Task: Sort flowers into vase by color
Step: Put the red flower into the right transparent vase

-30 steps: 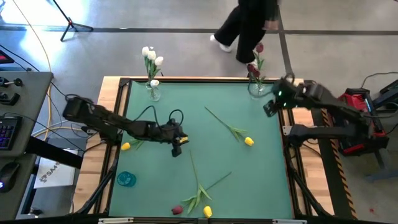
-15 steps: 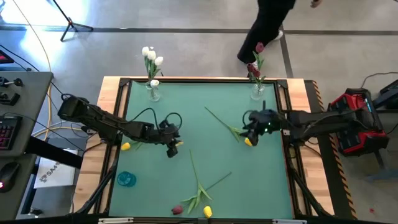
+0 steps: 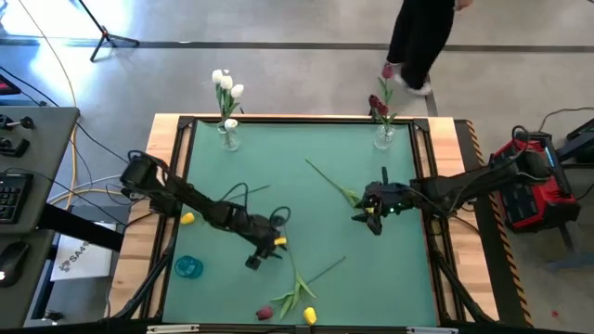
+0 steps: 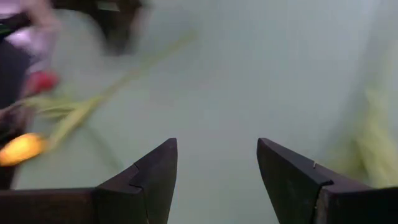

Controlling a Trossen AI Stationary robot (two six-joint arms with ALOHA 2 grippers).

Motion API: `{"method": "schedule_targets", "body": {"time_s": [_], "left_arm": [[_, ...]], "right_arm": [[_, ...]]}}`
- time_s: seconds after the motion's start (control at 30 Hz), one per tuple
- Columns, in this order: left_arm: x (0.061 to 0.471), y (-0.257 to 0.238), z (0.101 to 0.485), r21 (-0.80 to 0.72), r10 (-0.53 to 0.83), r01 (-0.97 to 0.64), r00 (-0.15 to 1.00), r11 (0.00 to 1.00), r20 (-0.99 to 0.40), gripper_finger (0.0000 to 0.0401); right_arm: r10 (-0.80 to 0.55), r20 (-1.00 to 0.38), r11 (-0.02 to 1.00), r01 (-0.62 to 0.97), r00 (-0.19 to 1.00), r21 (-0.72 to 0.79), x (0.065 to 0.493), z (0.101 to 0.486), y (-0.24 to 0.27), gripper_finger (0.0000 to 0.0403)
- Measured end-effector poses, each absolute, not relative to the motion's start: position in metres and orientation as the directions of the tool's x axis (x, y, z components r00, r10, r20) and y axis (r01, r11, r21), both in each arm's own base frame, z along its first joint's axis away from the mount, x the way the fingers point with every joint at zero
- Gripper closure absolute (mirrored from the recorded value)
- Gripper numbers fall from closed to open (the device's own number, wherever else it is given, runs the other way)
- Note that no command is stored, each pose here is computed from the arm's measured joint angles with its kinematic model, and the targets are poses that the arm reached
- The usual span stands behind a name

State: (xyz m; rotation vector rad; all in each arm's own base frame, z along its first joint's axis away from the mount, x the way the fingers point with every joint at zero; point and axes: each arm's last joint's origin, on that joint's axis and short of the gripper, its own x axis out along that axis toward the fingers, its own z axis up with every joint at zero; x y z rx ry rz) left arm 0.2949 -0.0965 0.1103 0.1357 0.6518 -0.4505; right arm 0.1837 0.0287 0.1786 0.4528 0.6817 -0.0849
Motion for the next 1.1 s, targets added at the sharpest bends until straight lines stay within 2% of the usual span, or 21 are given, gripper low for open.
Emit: {"method": "schedule_targets", "body": {"time_s": [0.13,0.23,0.4,0.53,0.63,0.97,1.1], "left_arm": [[0.296,-0.103,0.101,0.008,-0.301,0.398,0.705,0.917,-0.642,0.0279],[0.295,-0.102,0.099,0.007,-0.254,0.341,0.713,0.940,-0.653,0.0279],[0.297,-0.101,0.097,0.011,-0.211,0.286,0.734,0.958,-0.646,0.0279],[0.299,-0.095,0.098,0.046,-0.057,0.109,0.775,0.993,-0.629,0.0279],[0.300,-0.093,0.099,0.074,0.023,0.028,0.789,0.997,-0.614,0.0279],[0.296,-0.103,0.100,0.038,0.071,-0.061,0.800,0.997,-0.595,0.0279],[0.293,-0.106,0.101,0.100,0.178,-0.147,0.810,0.984,-0.560,0.0279]], "right_arm": [[0.229,-0.536,0.934,-0.029,0.812,0.356,0.204,0.173,0.054,0.0194],[0.298,-0.526,0.940,-0.151,0.797,0.305,0.220,0.164,0.076,0.0194],[0.259,-0.591,0.966,-0.201,0.764,0.164,0.247,0.151,0.107,0.0194],[0.274,-0.600,0.954,-0.289,0.751,0.074,0.275,0.147,0.137,0.0194],[0.273,-0.627,0.948,-0.315,0.730,0.047,0.294,0.144,0.157,0.0194],[0.224,-0.729,0.939,-0.344,0.647,-0.017,0.334,0.129,0.204,0.0195],[0.215,-0.752,0.934,-0.357,0.623,-0.029,0.340,0.122,0.211,0.0208]]}}
